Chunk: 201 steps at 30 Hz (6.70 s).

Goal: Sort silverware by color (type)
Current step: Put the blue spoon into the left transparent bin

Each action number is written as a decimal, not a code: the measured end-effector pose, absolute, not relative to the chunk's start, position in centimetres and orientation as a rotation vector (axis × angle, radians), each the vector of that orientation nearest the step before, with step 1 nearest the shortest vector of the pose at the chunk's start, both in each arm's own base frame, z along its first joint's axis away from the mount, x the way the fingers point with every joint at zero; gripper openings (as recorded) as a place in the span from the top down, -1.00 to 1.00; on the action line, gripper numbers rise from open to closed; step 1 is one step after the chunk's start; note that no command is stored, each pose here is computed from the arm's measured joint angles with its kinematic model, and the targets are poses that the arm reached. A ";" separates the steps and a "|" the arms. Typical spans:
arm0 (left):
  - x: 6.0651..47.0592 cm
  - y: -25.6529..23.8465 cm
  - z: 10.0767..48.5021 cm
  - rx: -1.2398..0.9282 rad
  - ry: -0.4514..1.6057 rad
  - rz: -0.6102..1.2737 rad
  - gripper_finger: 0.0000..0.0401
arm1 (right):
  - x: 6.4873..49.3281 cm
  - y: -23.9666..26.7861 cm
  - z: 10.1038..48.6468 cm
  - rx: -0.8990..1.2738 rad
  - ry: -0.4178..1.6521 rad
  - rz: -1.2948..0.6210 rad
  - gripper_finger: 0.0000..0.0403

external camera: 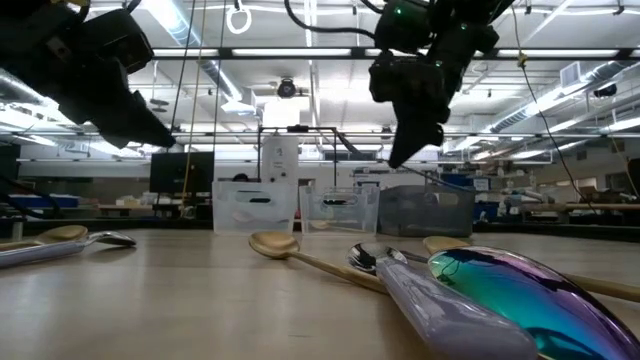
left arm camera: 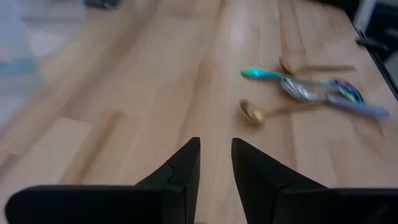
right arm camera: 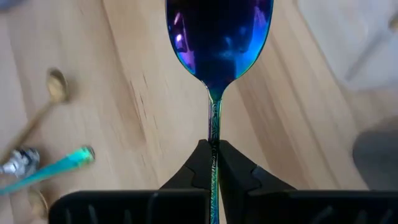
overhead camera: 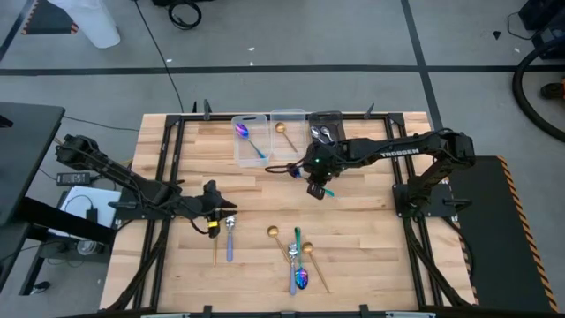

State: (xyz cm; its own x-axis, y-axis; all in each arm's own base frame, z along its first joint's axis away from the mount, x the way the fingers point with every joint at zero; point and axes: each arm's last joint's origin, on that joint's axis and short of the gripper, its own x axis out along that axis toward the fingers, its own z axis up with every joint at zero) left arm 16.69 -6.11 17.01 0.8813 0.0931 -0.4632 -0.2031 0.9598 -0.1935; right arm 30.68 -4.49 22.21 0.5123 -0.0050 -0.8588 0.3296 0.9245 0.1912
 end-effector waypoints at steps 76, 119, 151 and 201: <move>27.3 0.3 24.8 -0.088 0.055 0.414 0.18 | 35.5 -4.9 30.7 0.009 0.089 0.009 0.92; 27.3 2.7 25.4 -0.088 0.009 0.401 0.92 | 35.7 -4.0 30.9 -0.048 0.067 -0.192 0.81; 26.2 4.3 26.4 -0.080 0.008 0.404 0.93 | 31.0 -1.5 33.9 0.039 0.195 -0.190 -0.02; 24.7 13.3 29.8 -0.099 0.217 0.500 0.93 | 28.2 6.3 23.9 0.130 0.362 -0.343 -0.01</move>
